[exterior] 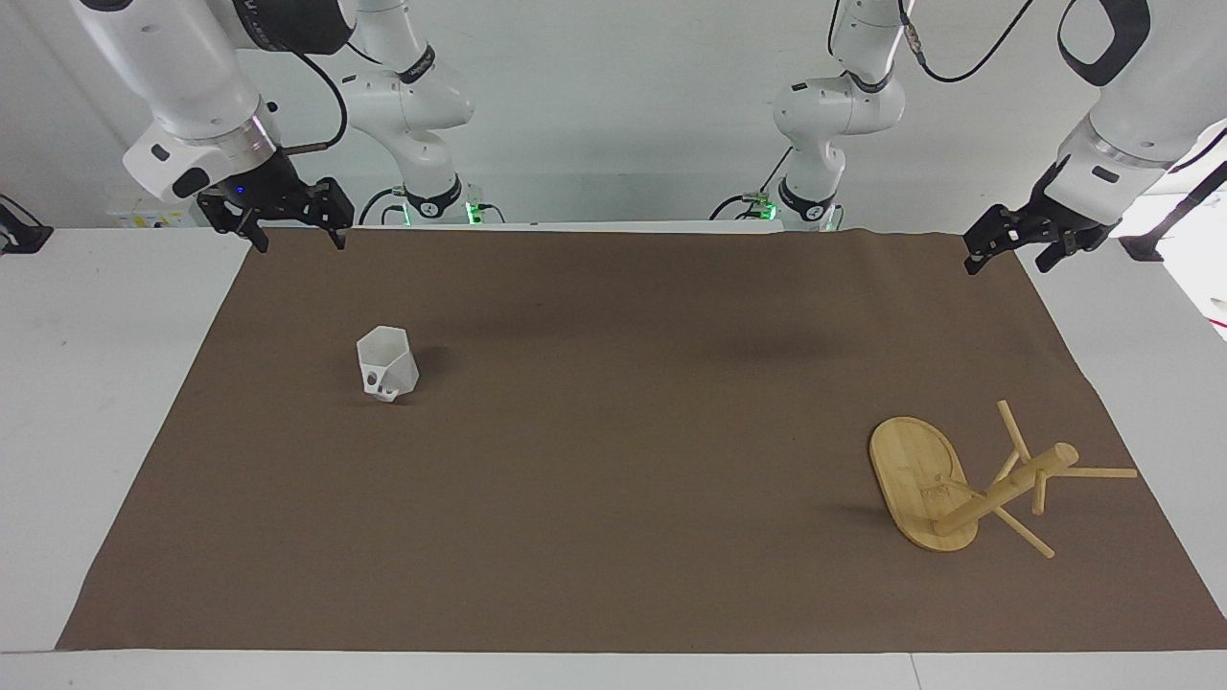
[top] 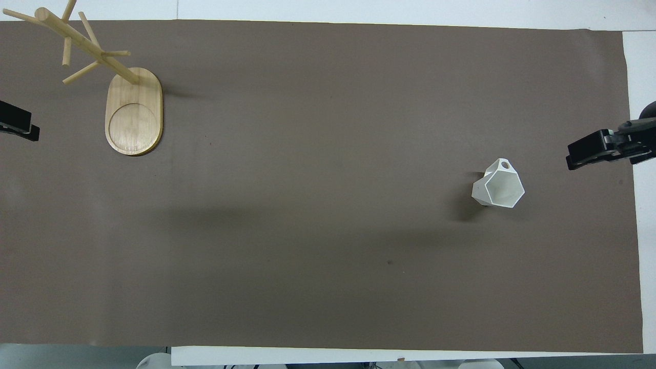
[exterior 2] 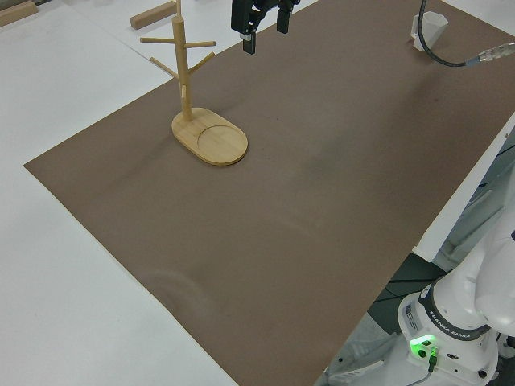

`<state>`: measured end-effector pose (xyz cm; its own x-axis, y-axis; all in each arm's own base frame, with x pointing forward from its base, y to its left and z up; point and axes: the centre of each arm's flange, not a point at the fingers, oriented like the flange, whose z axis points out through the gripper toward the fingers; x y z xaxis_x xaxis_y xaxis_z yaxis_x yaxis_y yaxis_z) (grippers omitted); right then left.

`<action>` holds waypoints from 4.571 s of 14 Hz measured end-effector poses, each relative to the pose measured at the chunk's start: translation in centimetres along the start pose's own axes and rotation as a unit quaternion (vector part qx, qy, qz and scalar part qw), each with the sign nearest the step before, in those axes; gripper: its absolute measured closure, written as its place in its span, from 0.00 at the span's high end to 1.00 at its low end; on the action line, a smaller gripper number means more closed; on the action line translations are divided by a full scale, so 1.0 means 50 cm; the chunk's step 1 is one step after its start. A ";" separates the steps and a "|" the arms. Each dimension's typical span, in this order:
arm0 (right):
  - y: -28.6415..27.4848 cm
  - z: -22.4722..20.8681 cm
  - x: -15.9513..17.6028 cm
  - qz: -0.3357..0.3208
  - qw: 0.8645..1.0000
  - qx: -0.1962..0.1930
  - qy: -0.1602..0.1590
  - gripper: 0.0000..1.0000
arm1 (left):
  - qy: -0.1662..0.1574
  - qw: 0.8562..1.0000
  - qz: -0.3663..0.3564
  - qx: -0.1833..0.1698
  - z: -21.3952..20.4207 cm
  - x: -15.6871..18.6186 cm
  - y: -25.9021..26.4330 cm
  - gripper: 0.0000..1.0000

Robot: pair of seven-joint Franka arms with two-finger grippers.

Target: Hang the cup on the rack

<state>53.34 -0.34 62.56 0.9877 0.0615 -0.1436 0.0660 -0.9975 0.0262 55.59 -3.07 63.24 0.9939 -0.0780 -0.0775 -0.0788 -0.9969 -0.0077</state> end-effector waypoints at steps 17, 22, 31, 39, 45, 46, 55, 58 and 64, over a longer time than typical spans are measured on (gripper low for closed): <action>0.245 0.125 0.038 -0.380 0.919 0.088 0.062 1.00 | 0.000 1.000 0.000 0.000 0.000 0.000 0.000 1.00; 0.434 0.361 0.057 -0.518 0.805 0.221 0.184 1.00 | 0.000 1.000 0.000 0.000 0.000 0.000 0.000 1.00; 0.416 0.806 -0.014 -0.571 0.585 0.347 0.460 1.00 | 0.000 1.000 0.000 0.000 0.000 0.000 0.000 1.00; 0.339 0.860 -0.038 -0.535 0.568 0.379 0.497 1.00 | 0.000 1.000 0.000 0.000 0.000 0.000 0.000 1.00; 0.274 0.856 -0.010 -0.535 0.553 0.387 0.508 1.00 | 0.000 1.000 0.000 0.000 0.000 0.000 0.000 1.00; 0.274 0.857 -0.011 -0.533 0.553 0.387 0.510 1.00 | 0.000 1.000 0.000 0.000 0.000 0.000 0.000 1.00; 0.258 0.877 -0.032 -0.517 0.553 0.390 0.524 1.00 | 0.000 1.000 0.000 0.000 0.000 0.000 0.000 1.00; 0.247 0.875 -0.029 -0.525 0.542 0.382 0.533 1.00 | 0.000 1.000 0.000 0.000 0.000 0.000 0.000 1.00; 0.230 0.878 -0.017 -0.528 0.546 0.374 0.533 1.00 | 0.000 1.000 0.000 0.000 0.000 0.000 0.000 1.00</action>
<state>47.04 -13.39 19.57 0.0031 0.2044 0.9789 0.9951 -0.0972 0.0172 55.59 -3.07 63.24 0.9939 -0.0780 -0.0775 -0.0788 -0.9969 -0.0077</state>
